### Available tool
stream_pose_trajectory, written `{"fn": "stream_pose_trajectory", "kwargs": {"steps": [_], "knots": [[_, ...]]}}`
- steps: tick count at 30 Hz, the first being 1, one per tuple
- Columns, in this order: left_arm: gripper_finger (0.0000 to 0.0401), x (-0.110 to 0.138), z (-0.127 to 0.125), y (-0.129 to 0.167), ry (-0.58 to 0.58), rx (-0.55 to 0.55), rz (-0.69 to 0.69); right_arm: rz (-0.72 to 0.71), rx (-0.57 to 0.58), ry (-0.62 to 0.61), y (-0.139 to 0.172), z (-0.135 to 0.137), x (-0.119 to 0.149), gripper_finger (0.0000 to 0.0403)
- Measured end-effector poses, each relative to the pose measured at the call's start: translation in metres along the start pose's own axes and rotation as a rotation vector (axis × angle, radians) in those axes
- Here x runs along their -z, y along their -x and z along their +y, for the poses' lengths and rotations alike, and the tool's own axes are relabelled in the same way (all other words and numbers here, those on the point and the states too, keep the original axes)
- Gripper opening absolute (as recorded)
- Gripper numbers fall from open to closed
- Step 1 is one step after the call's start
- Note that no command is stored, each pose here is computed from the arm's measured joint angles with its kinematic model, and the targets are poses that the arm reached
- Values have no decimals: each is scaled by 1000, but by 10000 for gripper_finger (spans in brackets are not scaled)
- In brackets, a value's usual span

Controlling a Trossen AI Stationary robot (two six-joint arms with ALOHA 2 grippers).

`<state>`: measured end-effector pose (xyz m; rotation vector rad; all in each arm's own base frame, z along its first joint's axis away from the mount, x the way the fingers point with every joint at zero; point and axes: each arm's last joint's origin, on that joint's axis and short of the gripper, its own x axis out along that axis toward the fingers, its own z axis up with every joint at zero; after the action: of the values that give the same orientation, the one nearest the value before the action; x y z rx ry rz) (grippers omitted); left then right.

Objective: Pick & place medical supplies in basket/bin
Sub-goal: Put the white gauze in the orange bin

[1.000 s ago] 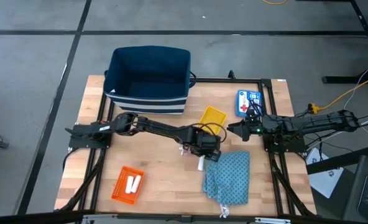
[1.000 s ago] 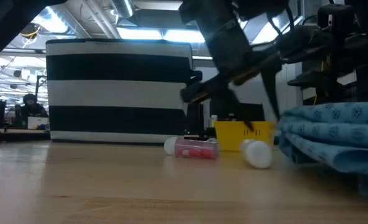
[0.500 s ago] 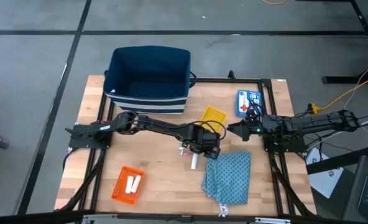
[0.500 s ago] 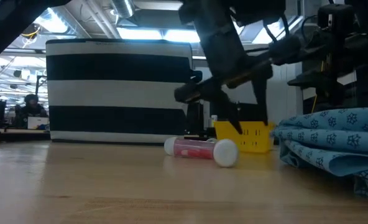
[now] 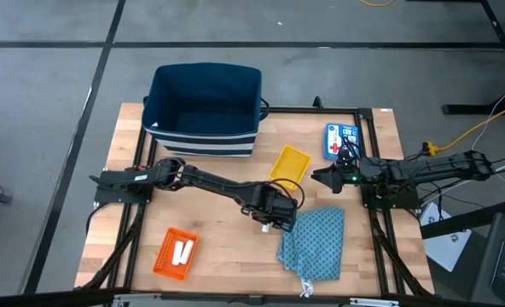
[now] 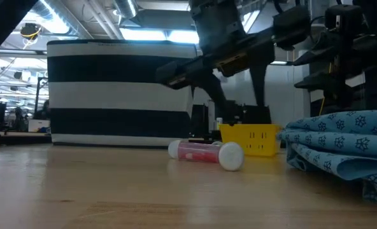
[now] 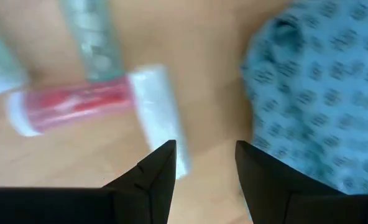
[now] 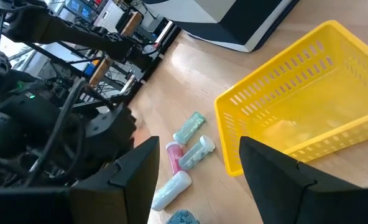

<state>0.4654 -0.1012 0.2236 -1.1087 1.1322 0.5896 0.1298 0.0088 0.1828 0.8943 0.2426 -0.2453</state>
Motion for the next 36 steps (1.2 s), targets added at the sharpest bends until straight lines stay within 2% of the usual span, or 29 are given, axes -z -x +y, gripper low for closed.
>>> {"fn": "stream_pose_trajectory", "kwargs": {"steps": [5, 17, 23, 31, 36], "knots": [[161, 3, 5, -8, 19, -65, -9, 1, 1, 0, 0, 0, 0, 224], [161, 6, 7, -34, 10, -93, 32, 4, -1, 1, 0, 0, 0, 224], [147, 6, 8, -50, -15, -86, 73, 4, 0, 2, 0, 0, 0, 224], [101, 6, 6, -43, -50, -64, 79, 5, 2, 1, 0, 0, 0, 224], [76, 6, 0, -13, -60, -5, 53, 2, 3, 1, 0, 0, 0, 224]]}}
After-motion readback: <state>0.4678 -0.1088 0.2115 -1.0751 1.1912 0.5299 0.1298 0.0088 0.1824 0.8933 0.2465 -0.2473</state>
